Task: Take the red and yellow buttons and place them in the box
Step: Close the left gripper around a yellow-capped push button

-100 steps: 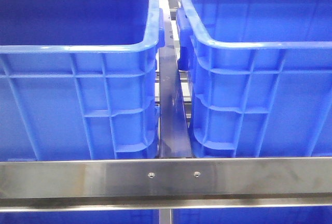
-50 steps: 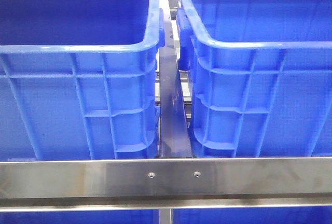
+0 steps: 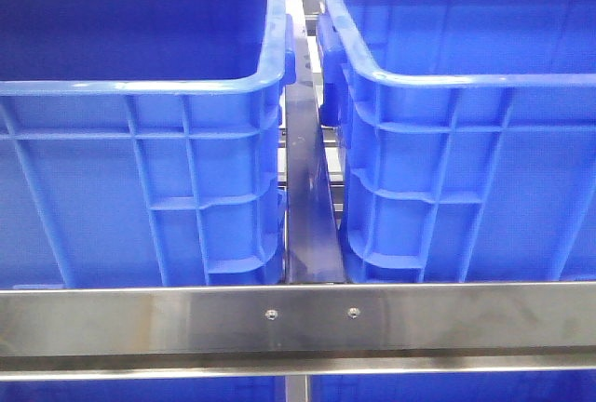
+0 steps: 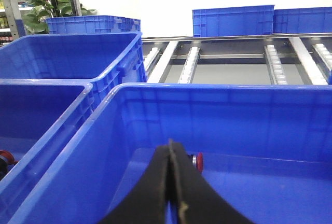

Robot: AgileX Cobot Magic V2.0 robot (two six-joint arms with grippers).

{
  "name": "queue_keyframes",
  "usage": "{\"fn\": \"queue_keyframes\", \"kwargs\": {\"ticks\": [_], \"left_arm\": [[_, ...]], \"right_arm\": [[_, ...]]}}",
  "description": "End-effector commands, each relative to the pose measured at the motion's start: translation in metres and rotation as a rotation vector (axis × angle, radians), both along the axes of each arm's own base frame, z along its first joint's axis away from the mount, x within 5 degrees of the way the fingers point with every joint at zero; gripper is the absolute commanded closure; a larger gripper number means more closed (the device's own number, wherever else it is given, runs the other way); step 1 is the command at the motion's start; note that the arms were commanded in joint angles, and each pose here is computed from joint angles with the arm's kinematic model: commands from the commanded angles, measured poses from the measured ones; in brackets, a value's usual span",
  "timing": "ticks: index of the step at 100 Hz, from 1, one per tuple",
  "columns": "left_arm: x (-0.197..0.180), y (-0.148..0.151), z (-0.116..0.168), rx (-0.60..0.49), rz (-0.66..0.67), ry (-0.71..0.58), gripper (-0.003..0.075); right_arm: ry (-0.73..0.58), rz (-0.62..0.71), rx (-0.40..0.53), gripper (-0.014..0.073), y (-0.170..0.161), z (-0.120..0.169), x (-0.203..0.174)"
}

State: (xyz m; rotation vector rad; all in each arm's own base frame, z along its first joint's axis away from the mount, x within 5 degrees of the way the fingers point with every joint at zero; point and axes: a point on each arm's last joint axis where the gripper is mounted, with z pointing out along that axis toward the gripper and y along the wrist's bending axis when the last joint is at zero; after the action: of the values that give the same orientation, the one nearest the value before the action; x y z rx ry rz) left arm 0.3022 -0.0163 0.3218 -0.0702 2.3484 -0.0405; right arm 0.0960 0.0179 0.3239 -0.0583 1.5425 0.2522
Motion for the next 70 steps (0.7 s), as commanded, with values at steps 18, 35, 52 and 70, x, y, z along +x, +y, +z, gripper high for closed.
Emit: {"fn": "queue_keyframes", "kwargs": {"ticks": [18,35,52,70], "left_arm": [[0.029,0.006,0.005,-0.02,0.032,-0.049,0.0205],[0.04,0.005,0.0,-0.02,0.032,-0.039,0.0205],[0.053,0.005,-0.007,-0.019,0.032,-0.023,0.0205],[0.062,0.006,-0.017,-0.02,0.038,0.005,0.0205]], "right_arm": [[-0.028,-0.015,0.001,0.0663,-0.001,0.008,-0.001],[-0.028,-0.015,0.001,0.0663,-0.001,0.008,-0.001],[-0.028,-0.015,0.001,0.0663,-0.001,0.008,-0.001],[-0.027,-0.015,0.001,0.0663,-0.001,0.008,-0.001]]}}
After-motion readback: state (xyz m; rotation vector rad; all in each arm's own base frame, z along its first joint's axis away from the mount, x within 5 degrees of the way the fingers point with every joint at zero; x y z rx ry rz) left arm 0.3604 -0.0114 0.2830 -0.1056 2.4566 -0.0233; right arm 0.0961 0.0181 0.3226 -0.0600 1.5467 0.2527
